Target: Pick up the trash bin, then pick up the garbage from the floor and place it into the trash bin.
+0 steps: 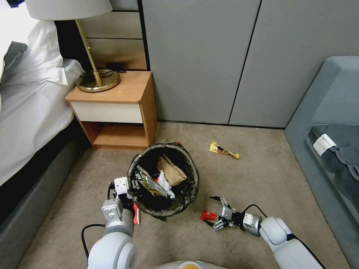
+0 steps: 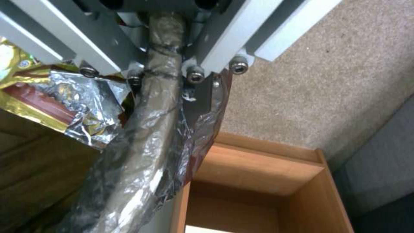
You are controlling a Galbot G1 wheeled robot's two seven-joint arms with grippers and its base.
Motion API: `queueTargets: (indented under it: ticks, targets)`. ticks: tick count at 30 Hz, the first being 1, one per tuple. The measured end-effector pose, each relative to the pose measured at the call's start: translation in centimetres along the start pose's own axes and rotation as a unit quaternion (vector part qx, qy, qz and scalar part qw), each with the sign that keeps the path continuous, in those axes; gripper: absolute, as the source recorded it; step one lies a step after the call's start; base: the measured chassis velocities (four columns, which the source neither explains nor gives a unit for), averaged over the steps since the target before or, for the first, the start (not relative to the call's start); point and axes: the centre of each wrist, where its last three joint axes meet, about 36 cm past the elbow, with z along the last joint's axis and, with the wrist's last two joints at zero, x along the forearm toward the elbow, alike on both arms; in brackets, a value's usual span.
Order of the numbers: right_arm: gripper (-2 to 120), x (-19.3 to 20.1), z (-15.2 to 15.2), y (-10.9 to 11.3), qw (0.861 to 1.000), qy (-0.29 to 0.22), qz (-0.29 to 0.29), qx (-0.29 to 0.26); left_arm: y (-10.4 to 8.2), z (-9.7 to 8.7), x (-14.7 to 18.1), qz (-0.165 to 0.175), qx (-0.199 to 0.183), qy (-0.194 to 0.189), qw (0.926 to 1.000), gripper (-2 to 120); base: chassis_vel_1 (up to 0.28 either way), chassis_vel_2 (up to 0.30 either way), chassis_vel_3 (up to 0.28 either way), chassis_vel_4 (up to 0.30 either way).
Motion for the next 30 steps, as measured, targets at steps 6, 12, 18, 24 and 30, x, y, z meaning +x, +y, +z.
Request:
queueTargets:
  ticks: [6,12,18,24,30]
  targets:
    - [100,-0.1,1.4,1.0,1.0,0.011,-0.003,-0.012,0.0,0.1,-0.1,0.0,-0.001,0.001,1.0,0,0.0,0.0,0.0,0.0]
    - [100,0.0,2.6,1.1,0.999,0.023,0.006,-0.027,0.0,0.1,0.0,0.0,-0.001,0.002,1.0,0,0.0,0.0,0.0,0.0]
    - [100,0.6,3.7,0.7,0.999,0.034,0.017,-0.039,0.1,0.2,0.0,-0.001,-0.002,0.003,1.0,0,0.0,0.0,0.0,0.0]
    - [95,0.7,4.4,0.3,0.997,0.036,0.032,-0.053,0.1,0.2,0.1,-0.001,-0.002,0.003,1.0,0,0.0,0.0,0.0,0.0]
    - [76,0.1,4.7,0.2,0.997,0.032,0.036,-0.061,0.2,0.2,0.1,-0.001,-0.003,0.003,1.0,0,0.0,0.0,0.0,0.0]
